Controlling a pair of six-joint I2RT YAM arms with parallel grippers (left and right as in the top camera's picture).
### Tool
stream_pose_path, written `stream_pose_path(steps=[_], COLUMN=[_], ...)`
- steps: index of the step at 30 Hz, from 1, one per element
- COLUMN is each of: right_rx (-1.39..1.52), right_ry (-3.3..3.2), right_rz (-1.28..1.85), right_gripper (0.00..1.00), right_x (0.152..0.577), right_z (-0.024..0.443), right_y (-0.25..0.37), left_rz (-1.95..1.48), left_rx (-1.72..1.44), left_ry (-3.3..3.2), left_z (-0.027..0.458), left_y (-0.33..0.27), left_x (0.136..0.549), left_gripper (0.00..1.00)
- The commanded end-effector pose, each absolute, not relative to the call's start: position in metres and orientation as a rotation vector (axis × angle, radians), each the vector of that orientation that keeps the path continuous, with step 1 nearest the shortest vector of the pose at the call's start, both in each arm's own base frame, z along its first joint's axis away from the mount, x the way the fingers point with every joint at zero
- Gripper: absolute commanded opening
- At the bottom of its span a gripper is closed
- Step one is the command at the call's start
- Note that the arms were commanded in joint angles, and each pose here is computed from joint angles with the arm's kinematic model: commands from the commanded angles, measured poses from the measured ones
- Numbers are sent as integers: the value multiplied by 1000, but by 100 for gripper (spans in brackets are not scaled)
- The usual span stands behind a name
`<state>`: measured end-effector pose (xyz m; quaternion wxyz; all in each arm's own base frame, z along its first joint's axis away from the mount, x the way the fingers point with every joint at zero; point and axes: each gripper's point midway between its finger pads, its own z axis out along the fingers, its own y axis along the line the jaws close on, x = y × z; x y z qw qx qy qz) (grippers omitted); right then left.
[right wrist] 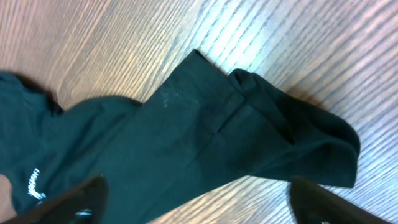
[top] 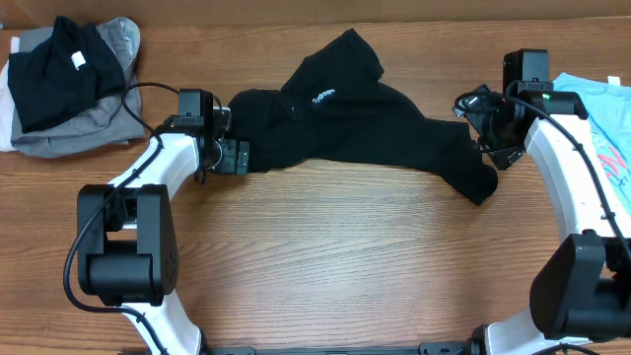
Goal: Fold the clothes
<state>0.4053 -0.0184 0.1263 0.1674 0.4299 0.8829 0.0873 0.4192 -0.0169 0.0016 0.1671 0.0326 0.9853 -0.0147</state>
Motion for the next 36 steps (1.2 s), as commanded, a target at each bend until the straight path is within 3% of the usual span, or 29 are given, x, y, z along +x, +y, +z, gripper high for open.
stream_pose_path(steps=[1,10,11,12,13,17,24,30,36], right_rx=[1227,1226,1226,1226,1226,1231,1216,750,719], right_ry=[2505,2504,2503,2503,2502,2497,2483,2481,2495], right_rz=[246,246,247,246,245,208,157,164,49], right_gripper=[90,95,95,96,96,96,100,100,100], right_x=[405,406,406,406,406,404,406,445,459], right_z=[128,128,128,128,128,127,128,145,117], right_y=[-20,-20,-20,-20,-20,-25,-32,-28,-51], left_rz=[-119,-294,-293,-290,-288,-287,-283,-231,-231], left_rx=[139,144,144,143,143,144,139,3,3], left_ry=[2859,2831,2834,2836,2836,2831,2831,2829,2826], left_z=[-25,-21,-21,-21,-21,-21,-21,-21,-21], left_y=[-28,-49,-49,-49,-48,-48,-47,-39,-39], left_x=[408,411,410,410,410,411,411,416,417], left_gripper=[100,100,86,59,41,4,4,4,4])
